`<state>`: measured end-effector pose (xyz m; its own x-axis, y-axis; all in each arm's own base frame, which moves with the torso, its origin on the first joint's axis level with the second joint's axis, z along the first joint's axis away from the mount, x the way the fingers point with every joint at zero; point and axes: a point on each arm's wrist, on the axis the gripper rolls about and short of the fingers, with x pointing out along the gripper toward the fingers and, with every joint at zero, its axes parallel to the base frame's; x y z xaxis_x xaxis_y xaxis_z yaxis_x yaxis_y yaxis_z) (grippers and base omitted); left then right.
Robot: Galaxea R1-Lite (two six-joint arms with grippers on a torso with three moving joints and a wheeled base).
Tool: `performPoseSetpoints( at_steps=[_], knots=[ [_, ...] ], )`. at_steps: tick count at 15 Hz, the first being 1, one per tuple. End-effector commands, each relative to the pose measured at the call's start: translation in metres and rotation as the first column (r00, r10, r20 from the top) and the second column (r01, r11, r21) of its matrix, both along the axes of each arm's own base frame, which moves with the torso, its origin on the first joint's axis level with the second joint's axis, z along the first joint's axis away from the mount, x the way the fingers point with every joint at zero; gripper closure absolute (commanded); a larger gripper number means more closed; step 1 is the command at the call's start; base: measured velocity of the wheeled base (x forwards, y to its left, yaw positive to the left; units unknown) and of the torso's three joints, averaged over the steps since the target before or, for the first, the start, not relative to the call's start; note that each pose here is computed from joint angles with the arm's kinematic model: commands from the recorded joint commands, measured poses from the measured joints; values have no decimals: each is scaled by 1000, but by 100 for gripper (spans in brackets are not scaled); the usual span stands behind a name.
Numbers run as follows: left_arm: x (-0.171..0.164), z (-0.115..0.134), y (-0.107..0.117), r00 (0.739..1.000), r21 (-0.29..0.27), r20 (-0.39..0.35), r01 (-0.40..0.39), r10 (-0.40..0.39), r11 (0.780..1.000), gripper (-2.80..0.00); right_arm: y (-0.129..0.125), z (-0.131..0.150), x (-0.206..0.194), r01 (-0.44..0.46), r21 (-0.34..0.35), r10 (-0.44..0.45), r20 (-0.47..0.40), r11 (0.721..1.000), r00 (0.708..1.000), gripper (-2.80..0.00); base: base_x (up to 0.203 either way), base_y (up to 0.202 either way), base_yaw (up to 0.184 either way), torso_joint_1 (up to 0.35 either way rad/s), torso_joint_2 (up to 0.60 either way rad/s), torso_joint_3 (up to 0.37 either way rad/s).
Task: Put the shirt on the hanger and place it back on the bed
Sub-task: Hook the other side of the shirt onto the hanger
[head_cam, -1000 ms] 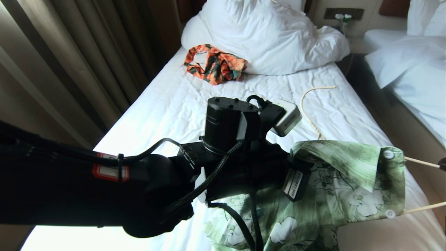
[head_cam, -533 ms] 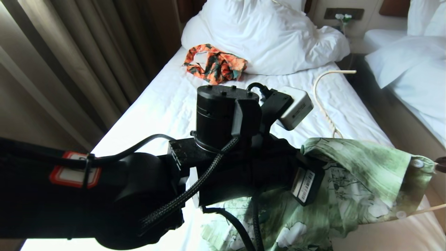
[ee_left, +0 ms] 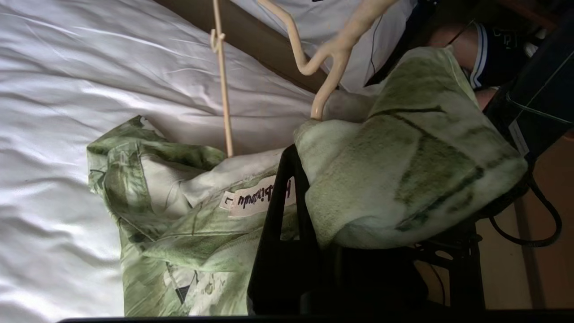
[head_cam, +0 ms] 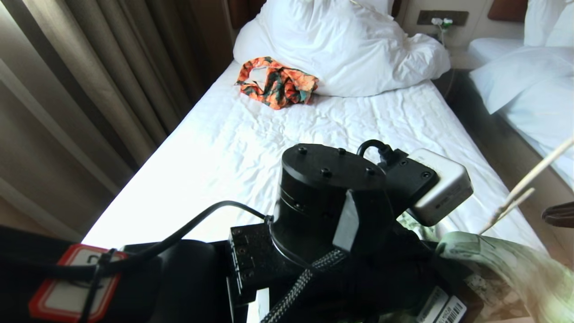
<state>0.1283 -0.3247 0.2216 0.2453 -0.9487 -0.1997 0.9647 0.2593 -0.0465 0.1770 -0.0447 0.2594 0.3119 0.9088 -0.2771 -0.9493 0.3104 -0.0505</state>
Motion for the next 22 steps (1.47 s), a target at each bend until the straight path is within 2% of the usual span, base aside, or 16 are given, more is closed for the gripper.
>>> performPoseSetpoints(
  at_steps=[1, 3, 6, 9, 12, 15, 18, 19, 21, 22],
  knots=[
    [-3, -4, -3, 1000, 12, -5, 12, -12, 1000, 0, 0, 0, 0, -4, 6, 4, 5, 1000, 1000, 0, 0, 0, 0, 0, 0, 0],
    [-6, -6, -6, 1000, 16, -7, 21, -21, 1000, 0, 5, -2, 3, -36, 7, 36, -6, 999, 999, 0, 0, 0, 0, 0, 0, 0],
    [-3, -14, -6, 1000, 35, -21, 12, -11, 999, 0, 4, -1, 3, -27, 9, 27, -4, 1000, 1000, 0, 0, 0, 0, 0, 0, 0],
    [4, -24, 2, 999, 69, -39, -14, 17, 998, 0, -6, 1, 0, 30, 6, -30, 8, 1000, 1000, 0, 0, 0, 0, 0, 0, 0],
    [15, -31, 11, 997, 91, -52, -53, 58, 994, 0, -26, 1, -6, 142, 1, -142, 3, 990, 990, 0, 0, 0, 0, 0, 0, 0],
    [29, -30, 18, 987, 83, -58, -146, 151, 986, 0, -50, -2, -14, 271, -9, -271, -23, 962, 962, 0, 0, 0, 0, 0, 0, 0],
    [40, -20, 24, 964, 18, -14, -265, 266, 964, 0, -78, -10, -26, 398, -53, -401, -73, 916, 913, 0, 0, 0, 0, 0, 0, 0],
    [42, -14, 28, 960, 2, -9, -278, 278, 960, 0, -84, -14, -30, 425, -52, -428, -81, 904, 900, 0, 0, 0, 0, 0, 0, 0],
    [49, -3, 38, 950, -25, 0, -312, 312, 950, 0, -80, -24, -37, 426, -41, -428, -101, 904, 898, 0, 0, 0, 0, 0, 0, 0],
    [50, -2, 43, 947, -19, -2, -322, 322, 946, 0, -73, -27, -44, 421, -35, -423, -105, 906, 900, 0, 0, 0, 0, 0, 0, 0]
  ],
)
